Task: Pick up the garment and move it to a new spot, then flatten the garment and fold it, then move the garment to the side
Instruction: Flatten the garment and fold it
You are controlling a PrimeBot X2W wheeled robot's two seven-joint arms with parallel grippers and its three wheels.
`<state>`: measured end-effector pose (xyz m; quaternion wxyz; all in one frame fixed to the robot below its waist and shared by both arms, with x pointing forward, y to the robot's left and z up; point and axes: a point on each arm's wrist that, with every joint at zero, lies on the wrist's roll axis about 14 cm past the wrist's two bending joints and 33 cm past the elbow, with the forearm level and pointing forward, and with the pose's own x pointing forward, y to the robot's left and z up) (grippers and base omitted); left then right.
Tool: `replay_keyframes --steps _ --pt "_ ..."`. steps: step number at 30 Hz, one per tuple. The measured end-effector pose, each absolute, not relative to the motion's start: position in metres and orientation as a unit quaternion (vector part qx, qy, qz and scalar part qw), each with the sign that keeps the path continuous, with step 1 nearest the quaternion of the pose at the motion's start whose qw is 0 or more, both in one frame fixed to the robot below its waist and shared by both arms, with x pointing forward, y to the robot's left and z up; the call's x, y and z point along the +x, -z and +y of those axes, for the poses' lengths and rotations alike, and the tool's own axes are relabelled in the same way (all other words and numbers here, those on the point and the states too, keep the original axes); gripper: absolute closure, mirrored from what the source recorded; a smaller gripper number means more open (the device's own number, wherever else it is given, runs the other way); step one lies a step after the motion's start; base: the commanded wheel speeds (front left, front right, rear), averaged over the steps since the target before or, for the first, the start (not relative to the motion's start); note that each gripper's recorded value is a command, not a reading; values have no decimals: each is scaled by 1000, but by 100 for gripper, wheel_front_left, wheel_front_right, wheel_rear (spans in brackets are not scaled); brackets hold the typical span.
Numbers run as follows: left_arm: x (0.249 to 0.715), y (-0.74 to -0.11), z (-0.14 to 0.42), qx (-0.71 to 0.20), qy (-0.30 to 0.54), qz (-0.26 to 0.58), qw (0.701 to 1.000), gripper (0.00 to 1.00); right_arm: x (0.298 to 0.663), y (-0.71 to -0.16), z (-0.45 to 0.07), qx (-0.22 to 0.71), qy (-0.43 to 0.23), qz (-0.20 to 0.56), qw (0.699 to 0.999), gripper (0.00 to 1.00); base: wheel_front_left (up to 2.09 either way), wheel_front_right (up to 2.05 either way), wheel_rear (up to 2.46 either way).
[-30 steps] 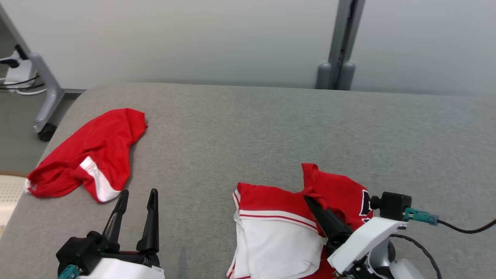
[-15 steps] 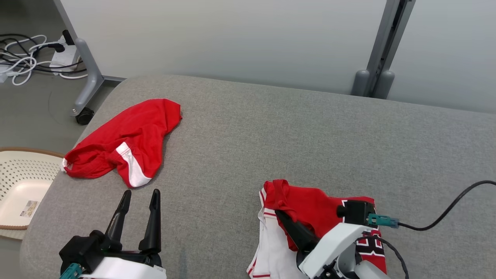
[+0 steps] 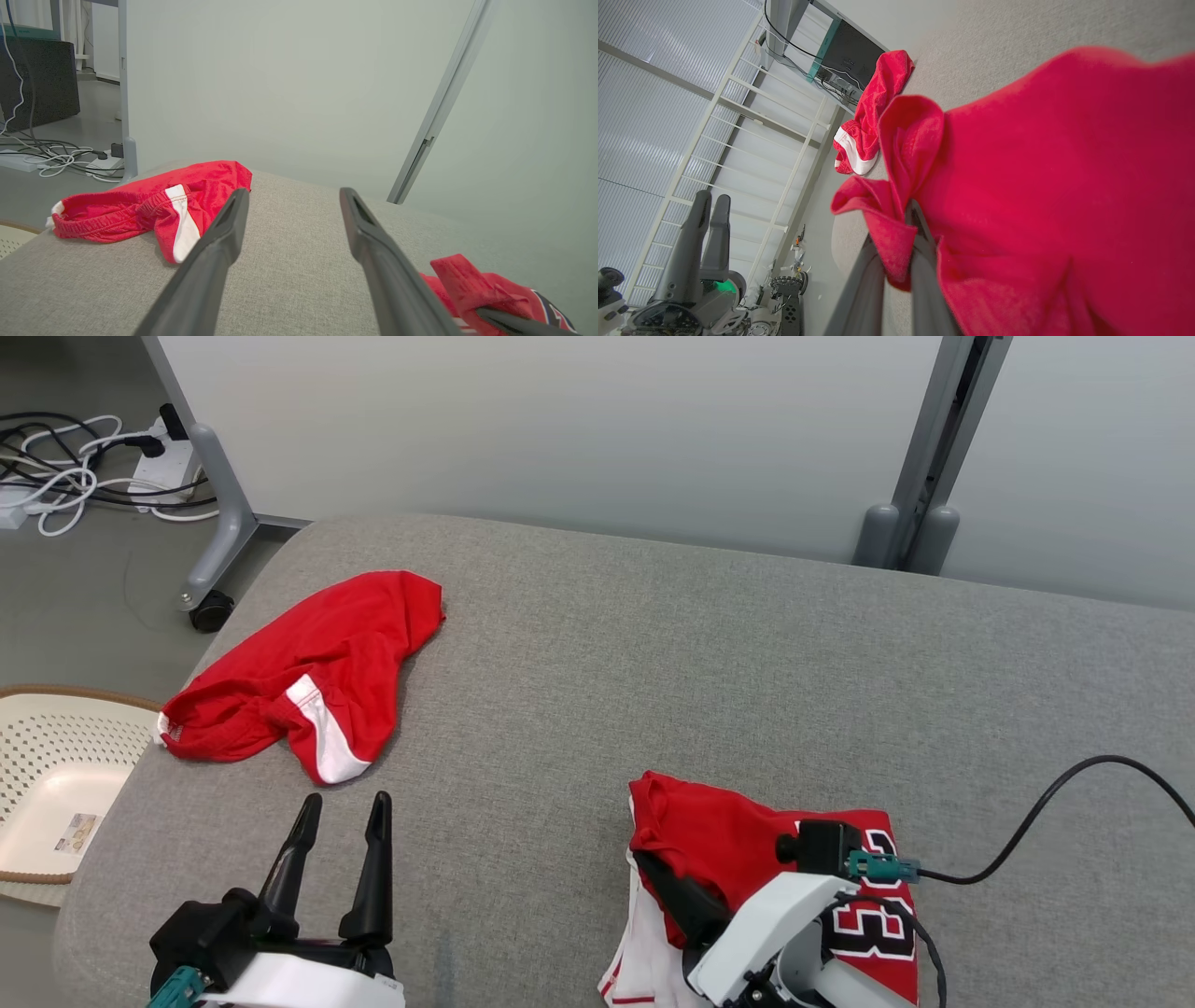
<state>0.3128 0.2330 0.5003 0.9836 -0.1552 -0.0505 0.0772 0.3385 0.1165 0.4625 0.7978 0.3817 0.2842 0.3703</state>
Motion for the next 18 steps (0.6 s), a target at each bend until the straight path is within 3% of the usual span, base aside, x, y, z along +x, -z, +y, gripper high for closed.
replay_keyframes --steps 3,5,6,12,18 --pt "313 -500 231 -156 -74 -49 984 0 335 -457 118 378 -369 294 797 100 0 0 0" --pt "313 -500 231 -156 -74 -49 984 0 334 -454 117 375 -366 296 798 53 0 0 0" --pt "313 -500 230 -156 -73 -49 984 0 334 -455 118 374 -367 295 799 2 0 0 0" --pt "316 -501 226 -156 -63 -51 984 0 342 -475 118 387 -370 263 802 0 0 0 0" --pt "319 -503 220 -156 -51 -53 985 0 373 -520 90 408 -363 176 819 0 0 0 0"
